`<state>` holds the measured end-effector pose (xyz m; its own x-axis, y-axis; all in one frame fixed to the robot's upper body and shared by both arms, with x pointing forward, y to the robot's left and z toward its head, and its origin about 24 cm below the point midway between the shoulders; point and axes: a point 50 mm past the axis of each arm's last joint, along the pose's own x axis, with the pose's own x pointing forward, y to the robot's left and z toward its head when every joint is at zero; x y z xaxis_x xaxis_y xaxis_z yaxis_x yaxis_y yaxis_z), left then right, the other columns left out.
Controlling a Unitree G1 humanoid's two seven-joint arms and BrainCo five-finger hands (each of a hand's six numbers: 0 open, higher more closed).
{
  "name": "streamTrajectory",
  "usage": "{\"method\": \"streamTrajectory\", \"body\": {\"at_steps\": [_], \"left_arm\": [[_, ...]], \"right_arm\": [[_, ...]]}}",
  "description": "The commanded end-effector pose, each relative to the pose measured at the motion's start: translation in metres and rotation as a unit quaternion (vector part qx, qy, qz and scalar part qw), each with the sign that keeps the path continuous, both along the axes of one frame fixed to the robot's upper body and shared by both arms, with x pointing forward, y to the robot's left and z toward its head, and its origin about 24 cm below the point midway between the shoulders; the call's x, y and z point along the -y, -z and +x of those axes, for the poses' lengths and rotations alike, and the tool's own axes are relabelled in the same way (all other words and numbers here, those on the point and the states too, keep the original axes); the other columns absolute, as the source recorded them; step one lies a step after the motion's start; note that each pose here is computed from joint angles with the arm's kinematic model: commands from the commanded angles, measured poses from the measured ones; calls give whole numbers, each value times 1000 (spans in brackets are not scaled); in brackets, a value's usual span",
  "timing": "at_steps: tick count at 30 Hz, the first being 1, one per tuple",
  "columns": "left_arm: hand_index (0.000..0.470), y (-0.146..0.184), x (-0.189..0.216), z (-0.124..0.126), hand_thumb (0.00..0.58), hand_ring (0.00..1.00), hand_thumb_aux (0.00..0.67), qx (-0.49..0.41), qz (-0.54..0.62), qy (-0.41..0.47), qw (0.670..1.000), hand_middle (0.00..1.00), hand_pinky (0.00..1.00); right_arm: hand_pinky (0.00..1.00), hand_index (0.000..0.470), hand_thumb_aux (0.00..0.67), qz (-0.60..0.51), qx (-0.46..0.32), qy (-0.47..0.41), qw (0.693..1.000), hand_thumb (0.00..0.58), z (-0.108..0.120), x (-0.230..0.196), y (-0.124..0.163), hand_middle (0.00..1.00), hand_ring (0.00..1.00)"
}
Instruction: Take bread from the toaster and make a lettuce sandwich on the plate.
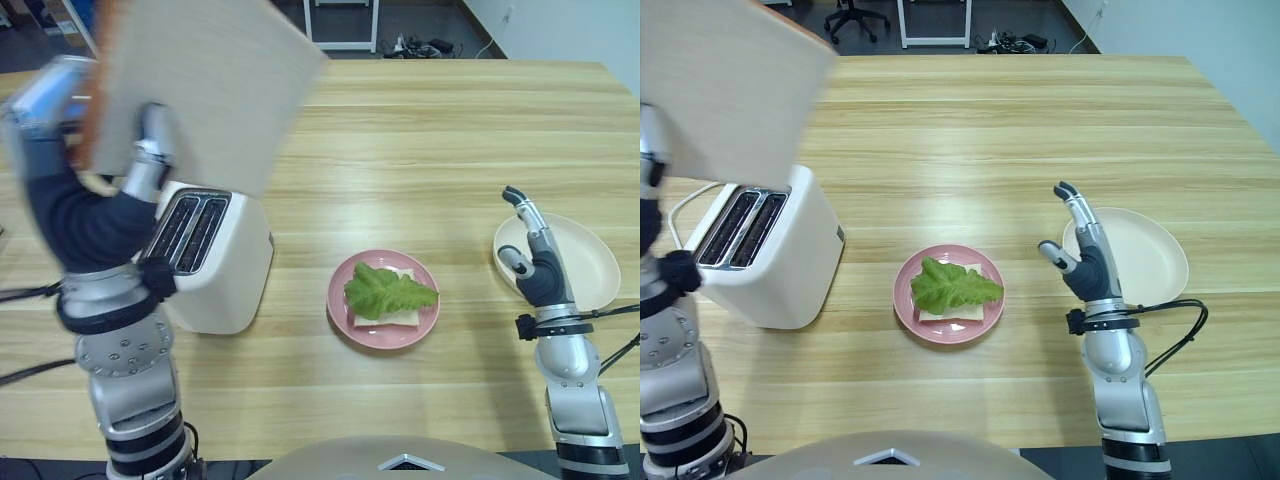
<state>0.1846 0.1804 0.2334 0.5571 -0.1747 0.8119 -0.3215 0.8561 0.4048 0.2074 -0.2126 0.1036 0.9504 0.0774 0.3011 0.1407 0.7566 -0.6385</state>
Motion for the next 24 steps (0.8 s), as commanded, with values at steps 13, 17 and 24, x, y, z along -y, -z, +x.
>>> {"method": "streamTrajectory", "body": {"at_steps": [13,17,24], "left_arm": [[470,148,89,112,580,1000,670,-478,119,343,800,1000,1000],[470,163,94,119,580,1000,670,-500,148,343,781,1000,1000],[470,173,92,125,580,1000,670,-514,201,339,762,1000,1000]], "right_arm": [[0,0,0,7,-4,65,998,0,11,33,11,0,0],[0,0,0,1,-17,61,998,0,12,31,18,0,0],[0,0,0,-5,-27,57,998,0,11,28,26,0,0]]}}
